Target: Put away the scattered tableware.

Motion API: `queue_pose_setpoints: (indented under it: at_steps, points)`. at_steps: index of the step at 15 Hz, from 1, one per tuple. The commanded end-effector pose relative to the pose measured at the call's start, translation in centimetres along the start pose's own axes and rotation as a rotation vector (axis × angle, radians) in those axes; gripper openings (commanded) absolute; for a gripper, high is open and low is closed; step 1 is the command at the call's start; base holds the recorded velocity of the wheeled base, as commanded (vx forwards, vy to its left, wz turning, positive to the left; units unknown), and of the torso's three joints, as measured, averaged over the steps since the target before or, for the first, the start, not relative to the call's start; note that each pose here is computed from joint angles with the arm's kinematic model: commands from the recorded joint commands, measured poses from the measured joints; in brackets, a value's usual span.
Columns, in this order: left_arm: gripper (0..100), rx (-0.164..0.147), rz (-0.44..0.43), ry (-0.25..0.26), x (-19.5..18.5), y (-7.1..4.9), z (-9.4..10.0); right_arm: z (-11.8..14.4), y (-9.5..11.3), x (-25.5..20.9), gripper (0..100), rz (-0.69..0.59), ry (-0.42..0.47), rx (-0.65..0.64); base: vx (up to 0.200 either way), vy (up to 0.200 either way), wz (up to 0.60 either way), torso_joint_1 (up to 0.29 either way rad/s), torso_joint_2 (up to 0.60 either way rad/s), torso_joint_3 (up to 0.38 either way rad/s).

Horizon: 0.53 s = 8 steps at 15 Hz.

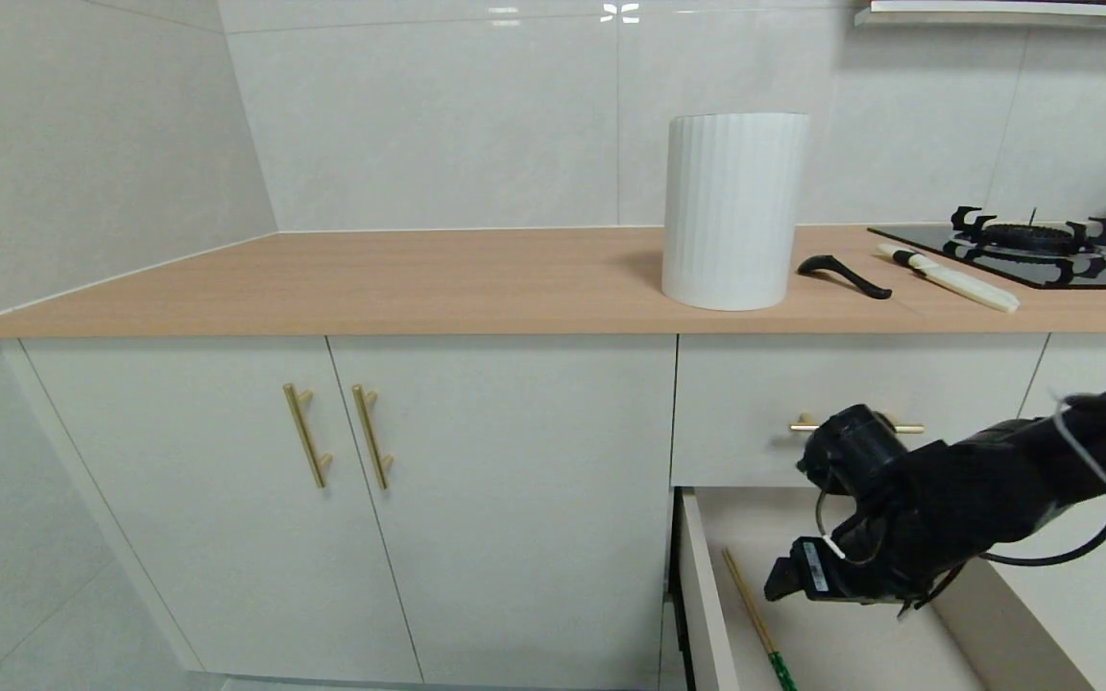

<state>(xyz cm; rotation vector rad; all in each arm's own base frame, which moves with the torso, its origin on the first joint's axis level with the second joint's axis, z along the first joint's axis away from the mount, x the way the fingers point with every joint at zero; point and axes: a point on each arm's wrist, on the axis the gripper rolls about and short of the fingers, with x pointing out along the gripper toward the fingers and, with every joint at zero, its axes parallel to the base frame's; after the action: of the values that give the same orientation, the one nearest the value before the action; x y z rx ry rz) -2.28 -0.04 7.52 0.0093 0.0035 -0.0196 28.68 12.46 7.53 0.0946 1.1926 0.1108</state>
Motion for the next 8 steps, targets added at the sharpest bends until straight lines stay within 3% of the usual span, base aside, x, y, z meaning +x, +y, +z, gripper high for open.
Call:
queue_pose_setpoints:
  at_steps: [1,4,6,8]
  points:
    - [100,0.000,0.000,-0.001,0.0,0.0,0.0,0.6,-1.5,-7.0,100,0.049,-0.189,0.049,0.000,0.000,0.00,0.000,0.00,0.000]
    - [100,0.000,0.000,-0.001,0.0,0.0,0.0,-0.2,-3.1,-14.4,100,0.057,-0.433,0.072,0.000,0.000,0.00,0.000,0.00,0.000]
    - [100,0.000,0.000,-0.001,0.0,0.0,0.0,-1.2,-3.8,-16.7,100,0.055,-0.506,0.045,0.000,0.000,0.00,0.000,0.00,0.000]
    - [100,0.000,0.000,-0.001,0.0,0.0,0.0,-1.6,-3.9,-17.1,100,0.056,-0.520,0.032,0.000,0.000,0.00,0.000,0.00,0.000]
